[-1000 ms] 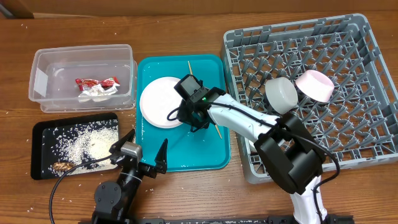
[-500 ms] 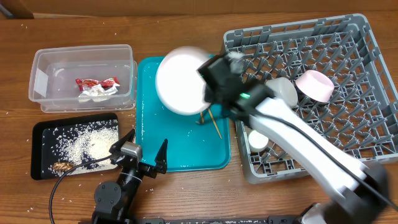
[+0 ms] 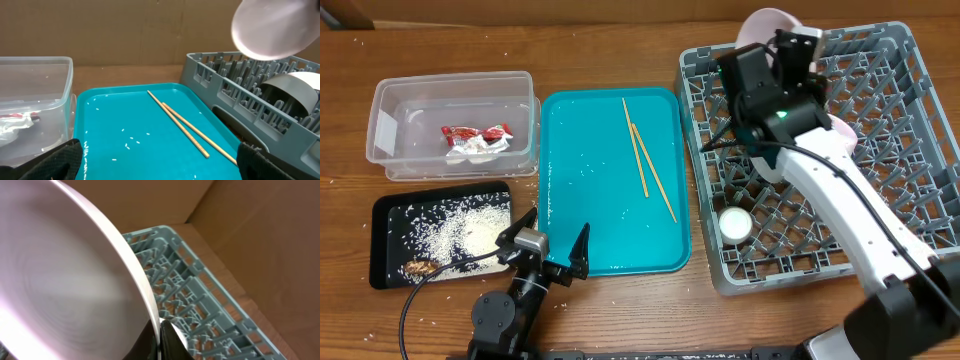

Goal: Sort waste into correct bins and load items into the dishwasher
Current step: 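Stand the white plate upright in the rack's back-left slots, then grasp one chopstick on the teal tray with the right gripper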

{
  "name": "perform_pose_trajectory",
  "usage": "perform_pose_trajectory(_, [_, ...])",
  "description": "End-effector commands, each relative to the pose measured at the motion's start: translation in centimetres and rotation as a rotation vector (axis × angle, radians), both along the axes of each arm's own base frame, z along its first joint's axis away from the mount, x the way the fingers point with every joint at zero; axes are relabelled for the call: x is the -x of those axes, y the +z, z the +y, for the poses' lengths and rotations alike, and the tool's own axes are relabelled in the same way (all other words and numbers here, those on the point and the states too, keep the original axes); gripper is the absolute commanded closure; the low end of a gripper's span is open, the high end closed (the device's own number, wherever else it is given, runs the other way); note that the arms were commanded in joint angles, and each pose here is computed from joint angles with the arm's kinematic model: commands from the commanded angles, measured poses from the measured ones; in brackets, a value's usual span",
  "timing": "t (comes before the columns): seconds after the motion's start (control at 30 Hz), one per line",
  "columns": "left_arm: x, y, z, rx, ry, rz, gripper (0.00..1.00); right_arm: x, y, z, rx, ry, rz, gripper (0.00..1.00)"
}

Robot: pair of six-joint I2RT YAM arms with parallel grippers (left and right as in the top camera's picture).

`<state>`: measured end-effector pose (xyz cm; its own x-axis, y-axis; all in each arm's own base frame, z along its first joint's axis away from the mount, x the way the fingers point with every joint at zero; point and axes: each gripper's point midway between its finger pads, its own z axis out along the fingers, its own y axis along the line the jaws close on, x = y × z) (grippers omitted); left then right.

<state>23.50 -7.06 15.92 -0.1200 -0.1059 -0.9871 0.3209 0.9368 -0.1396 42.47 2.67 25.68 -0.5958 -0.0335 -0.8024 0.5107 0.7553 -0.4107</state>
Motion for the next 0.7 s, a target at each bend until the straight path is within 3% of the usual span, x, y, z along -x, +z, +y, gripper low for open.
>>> perform_pose_trajectory(0.0, [0.0,-0.1,-0.1,0.008,-0.008,-0.002,0.0,-1.5,-2.8,1.1,0.041,0.038,0.08,0.96])
perform_pose_trajectory(0.2, [0.0,-0.1,-0.1,0.008,-0.008,-0.002,0.0,-2.7,-6.8,1.5,0.091,0.028,0.149,0.94])
perform_pose_trajectory(0.23, [0.0,-0.1,-0.1,0.008,-0.008,-0.002,0.0,-2.4,-6.9,2.1,0.099,0.043,0.162,0.84])
perform_pose_trajectory(0.27, [0.0,-0.1,-0.1,0.008,-0.007,-0.002,0.0,-1.8,-6.6,3.6,0.131,0.088,0.19,0.65])
perform_pose_trajectory(0.3, [0.0,-0.1,-0.1,0.008,-0.008,-0.002,0.0,-1.1,-6.1,5.2,0.147,0.125,0.193,0.54])
perform_pose_trajectory(0.4, [0.0,-0.1,-0.1,0.008,-0.008,-0.002,0.0,1.2,-4.1,10.6,0.096,0.279,0.167,0.47])
perform_pose_trajectory(0.5, [0.0,-0.1,-0.1,0.008,-0.008,-0.002,0.0,3.9,-6.1,17.2,-0.144,0.532,0.283,0.46])
perform_pose_trajectory(0.57, [0.0,-0.1,-0.1,0.008,-0.008,-0.002,0.0,6.8,-9.6,22.6,-0.435,0.736,0.472,0.47])
perform_pose_trajectory(0.67, [0.0,-0.1,-0.1,0.008,-0.008,-0.002,0.0,10.1,-13.8,27.3,-0.672,0.883,0.661,0.47])
